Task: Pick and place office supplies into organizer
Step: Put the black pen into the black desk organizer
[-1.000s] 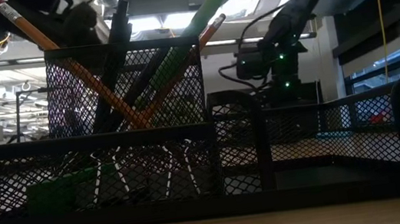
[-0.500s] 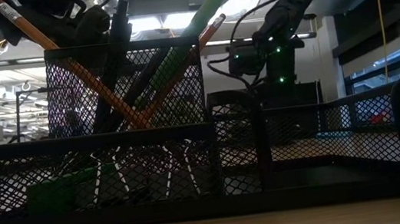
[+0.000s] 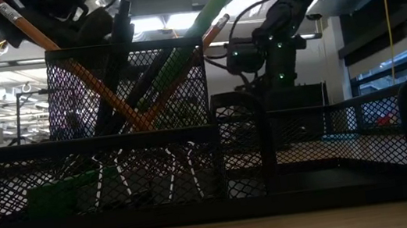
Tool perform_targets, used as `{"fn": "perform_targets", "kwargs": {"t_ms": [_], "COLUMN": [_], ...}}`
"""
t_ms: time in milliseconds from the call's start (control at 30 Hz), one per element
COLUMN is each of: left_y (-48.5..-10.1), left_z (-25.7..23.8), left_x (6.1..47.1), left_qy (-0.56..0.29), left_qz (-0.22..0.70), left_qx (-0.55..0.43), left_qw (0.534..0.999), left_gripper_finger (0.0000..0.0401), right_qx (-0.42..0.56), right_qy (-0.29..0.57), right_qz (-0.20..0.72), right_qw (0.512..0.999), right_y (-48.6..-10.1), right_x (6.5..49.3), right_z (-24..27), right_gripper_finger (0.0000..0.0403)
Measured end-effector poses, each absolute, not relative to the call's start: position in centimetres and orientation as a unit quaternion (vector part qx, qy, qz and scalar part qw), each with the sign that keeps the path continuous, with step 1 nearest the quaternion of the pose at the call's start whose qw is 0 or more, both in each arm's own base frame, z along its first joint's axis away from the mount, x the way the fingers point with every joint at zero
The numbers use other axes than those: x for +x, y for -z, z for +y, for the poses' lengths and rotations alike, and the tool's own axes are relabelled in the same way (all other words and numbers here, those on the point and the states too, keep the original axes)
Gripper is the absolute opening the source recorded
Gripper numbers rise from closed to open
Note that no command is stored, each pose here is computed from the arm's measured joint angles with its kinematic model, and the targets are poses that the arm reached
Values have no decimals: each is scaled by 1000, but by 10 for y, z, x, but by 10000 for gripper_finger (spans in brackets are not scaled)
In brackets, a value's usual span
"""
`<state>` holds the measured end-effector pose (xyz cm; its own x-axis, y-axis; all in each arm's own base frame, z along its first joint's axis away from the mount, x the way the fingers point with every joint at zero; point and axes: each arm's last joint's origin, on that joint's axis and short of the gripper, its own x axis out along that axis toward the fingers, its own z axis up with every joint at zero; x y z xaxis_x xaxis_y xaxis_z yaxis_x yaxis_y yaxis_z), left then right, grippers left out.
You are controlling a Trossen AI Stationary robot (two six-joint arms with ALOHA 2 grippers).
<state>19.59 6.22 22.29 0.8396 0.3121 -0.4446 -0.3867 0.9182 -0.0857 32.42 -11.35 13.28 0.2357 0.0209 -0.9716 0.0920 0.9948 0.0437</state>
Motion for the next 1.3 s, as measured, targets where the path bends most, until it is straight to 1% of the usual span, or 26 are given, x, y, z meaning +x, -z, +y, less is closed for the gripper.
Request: {"fn": "perform_targets", "kwargs": {"t_ms": [133,267,433,667,900,1167,1300], "left_y": [-215,-204,-187,-172,-167,-157,-156], "left_z": [59,57,57,54,48,44,48], "left_x": [205,217,229,237,245,256,268], "left_qy": [-156,-149,-150,-138,-117,-109,-108], "left_qz": [239,254,282,309,295,315,324], "left_qx": [-27,2,17,19,20,21,42], "left_qw": [958,956,948,941,948,943,939], "left_gripper_finger": [88,88,94,129,155,164,164], "right_qx": [42,44,51,63,55,57,66], "right_qy": [15,10,7,8,5,9,-10], "right_qz": [599,582,560,536,509,490,483], "right_qw": [800,812,827,842,859,870,873], "right_y": [-133,-134,-135,-138,-141,-144,-145], "right_x": [332,339,347,355,362,366,367], "right_z": [-104,-95,-85,-73,-66,-65,-64], "right_gripper_finger": [39,39,39,39,39,39,39]}}
